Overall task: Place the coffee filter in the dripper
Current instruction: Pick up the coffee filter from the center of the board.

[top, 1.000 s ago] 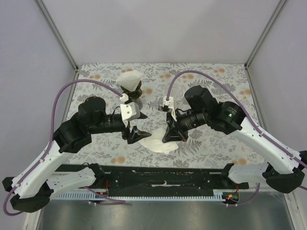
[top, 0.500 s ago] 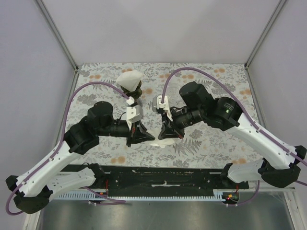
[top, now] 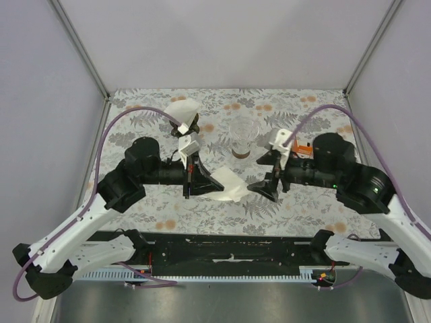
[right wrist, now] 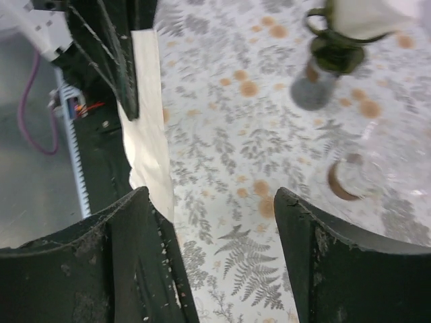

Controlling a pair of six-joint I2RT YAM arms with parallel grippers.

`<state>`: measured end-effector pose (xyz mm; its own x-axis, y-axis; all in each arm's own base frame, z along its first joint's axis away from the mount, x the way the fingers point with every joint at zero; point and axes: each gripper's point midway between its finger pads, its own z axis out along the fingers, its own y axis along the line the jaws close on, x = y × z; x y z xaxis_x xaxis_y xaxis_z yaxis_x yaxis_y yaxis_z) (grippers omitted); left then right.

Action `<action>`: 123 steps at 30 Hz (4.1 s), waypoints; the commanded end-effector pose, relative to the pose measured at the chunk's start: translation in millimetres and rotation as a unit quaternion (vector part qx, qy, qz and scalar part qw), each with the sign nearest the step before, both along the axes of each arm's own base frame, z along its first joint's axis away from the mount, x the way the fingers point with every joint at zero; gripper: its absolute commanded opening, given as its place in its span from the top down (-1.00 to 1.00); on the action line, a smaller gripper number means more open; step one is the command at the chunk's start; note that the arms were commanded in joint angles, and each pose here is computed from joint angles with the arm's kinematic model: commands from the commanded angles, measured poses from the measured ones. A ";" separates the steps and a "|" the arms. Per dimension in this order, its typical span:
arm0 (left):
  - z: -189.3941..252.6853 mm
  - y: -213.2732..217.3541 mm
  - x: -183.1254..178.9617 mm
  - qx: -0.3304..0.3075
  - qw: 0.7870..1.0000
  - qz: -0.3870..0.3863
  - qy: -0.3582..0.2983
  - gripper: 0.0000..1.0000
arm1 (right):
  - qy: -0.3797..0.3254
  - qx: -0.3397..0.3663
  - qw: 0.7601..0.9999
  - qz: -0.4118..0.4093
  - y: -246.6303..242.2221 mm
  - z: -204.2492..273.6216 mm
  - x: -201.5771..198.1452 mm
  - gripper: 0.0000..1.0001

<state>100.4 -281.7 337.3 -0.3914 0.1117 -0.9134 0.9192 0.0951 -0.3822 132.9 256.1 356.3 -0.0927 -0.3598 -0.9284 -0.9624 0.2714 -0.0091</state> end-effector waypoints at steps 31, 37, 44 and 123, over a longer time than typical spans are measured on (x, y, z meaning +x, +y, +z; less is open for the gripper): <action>-6.9 34.3 104.3 0.040 0.971 0.056 0.229 0.96 | -0.250 0.041 0.966 -0.048 10.3 -7.4 37.4 -0.96; -11.0 35.7 102.2 0.000 0.954 0.040 0.297 0.96 | -0.398 0.004 0.917 -0.020 22.1 -19.1 45.9 -0.96; -29.5 42.1 109.6 -0.030 0.919 0.040 0.392 0.96 | -0.496 -0.012 0.868 0.005 33.0 -23.1 38.9 -0.96; 1.3 30.9 62.7 -0.033 0.973 -0.160 -0.161 -0.47 | -0.007 0.166 0.985 -0.036 33.1 16.9 31.7 1.00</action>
